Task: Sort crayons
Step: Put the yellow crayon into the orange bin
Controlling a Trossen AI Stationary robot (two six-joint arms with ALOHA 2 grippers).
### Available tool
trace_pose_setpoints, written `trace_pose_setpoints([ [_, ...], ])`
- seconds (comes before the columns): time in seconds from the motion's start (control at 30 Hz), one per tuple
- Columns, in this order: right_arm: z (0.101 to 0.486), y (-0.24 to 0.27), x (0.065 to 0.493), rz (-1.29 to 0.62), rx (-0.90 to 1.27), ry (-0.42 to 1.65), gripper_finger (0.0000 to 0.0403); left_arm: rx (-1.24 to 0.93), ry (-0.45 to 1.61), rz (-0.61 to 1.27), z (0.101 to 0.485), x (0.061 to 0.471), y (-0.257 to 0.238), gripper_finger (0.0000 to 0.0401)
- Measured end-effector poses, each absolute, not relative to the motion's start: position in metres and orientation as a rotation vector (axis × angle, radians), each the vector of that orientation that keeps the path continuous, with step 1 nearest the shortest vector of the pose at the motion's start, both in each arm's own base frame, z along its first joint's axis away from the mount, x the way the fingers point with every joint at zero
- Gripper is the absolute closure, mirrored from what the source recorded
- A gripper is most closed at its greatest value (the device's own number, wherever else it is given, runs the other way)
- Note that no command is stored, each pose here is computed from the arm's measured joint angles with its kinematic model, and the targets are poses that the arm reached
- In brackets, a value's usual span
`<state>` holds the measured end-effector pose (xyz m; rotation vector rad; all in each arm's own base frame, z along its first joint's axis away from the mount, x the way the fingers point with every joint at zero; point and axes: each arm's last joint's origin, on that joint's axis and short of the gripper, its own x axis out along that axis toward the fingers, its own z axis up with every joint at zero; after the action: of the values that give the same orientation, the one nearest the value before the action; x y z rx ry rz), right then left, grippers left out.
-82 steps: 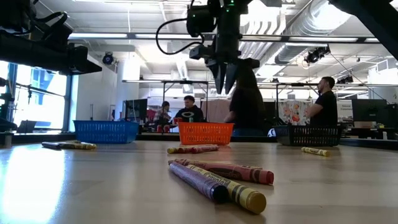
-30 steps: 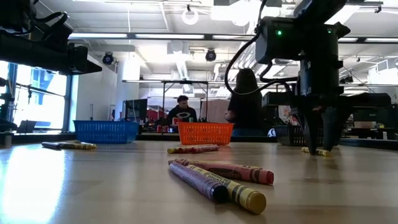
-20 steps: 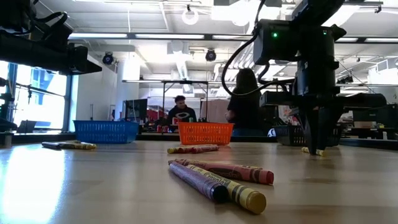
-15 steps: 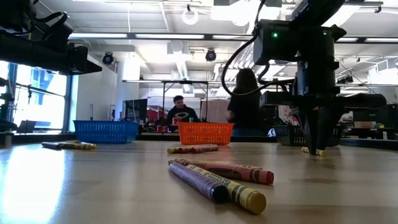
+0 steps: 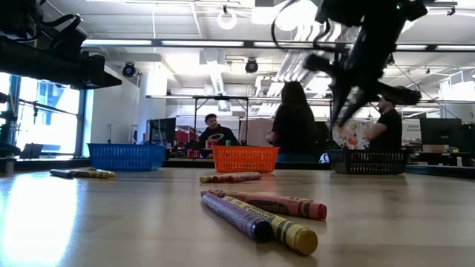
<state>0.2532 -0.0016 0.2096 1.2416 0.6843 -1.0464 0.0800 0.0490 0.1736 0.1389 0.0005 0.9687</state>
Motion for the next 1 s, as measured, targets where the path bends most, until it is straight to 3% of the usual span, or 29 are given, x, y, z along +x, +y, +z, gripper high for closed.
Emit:
trace_pose_setpoints([
  [0.47,0.242,-0.082,0.286,-0.808,0.938,0.249,0.0387,0.139,0.001,0.969,0.173,0.08,0.049,0.0341],
  [1.0,0.188,-0.131,0.331,-0.686,0.848,0.205,0.0387,0.139,0.001,0.969,0.174,0.08,0.049,0.0341],
])
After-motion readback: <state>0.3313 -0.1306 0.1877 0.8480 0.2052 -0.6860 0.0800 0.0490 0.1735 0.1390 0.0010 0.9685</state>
